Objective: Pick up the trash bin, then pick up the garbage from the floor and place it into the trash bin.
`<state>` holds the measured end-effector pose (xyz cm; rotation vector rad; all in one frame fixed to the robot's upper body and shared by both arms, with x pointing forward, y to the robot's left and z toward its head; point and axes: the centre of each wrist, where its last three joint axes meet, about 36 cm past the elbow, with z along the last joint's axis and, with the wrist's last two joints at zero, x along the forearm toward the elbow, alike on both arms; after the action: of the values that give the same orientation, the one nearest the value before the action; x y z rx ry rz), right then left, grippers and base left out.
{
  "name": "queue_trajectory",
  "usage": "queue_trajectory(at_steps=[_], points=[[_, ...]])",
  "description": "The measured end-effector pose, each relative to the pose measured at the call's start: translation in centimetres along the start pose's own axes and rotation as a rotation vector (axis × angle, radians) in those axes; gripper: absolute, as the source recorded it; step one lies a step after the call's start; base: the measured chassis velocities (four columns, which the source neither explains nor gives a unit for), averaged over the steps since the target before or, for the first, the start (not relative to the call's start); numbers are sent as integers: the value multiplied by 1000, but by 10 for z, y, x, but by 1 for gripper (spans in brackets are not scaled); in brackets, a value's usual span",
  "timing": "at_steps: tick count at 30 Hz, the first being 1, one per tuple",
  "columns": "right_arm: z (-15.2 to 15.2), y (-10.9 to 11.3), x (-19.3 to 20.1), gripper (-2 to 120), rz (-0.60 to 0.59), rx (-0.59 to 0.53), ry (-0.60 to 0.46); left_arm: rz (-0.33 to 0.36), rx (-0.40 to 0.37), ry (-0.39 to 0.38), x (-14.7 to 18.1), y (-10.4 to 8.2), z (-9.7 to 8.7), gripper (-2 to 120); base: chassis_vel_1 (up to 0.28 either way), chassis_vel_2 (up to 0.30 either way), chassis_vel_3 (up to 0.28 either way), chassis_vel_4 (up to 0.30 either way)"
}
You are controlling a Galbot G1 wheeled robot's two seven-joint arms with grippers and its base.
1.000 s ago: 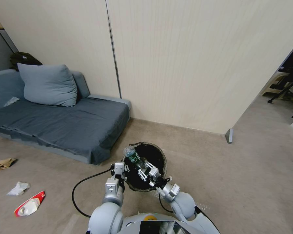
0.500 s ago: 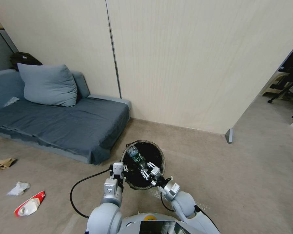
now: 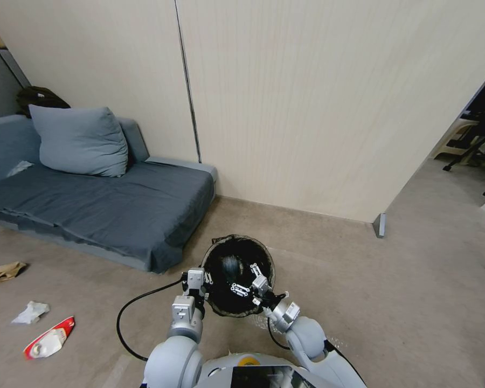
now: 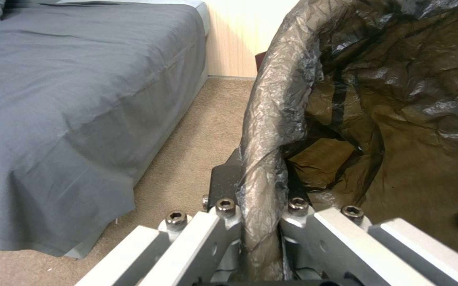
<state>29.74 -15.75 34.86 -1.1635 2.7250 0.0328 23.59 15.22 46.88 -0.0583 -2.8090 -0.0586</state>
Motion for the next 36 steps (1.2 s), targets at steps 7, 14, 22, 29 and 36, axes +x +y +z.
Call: queue_trajectory(at_steps=[7, 14, 22, 29, 36], points=[[-34, 3, -4, 100, -2, 30, -82, -1, -5, 3, 0, 2, 0, 0, 0, 0, 0, 0], [-90, -2, 2, 100, 87, 98, -200, -16, -19, 4, -3, 4, 4, 0, 0, 0, 0, 0], [-112, 6, 25, 100, 462, 105, -176, -39, -28, -7, -2, 10, 6, 0, 0, 0, 0, 0], [-113, 25, 33, 100, 780, 76, -72, -54, -25, -27, 0, 13, 3, 0, 0, 0, 0, 0], [-107, 31, 37, 100, 841, 41, -17, -64, -20, -33, 2, 16, 1, 0, 0, 0, 0, 0]])
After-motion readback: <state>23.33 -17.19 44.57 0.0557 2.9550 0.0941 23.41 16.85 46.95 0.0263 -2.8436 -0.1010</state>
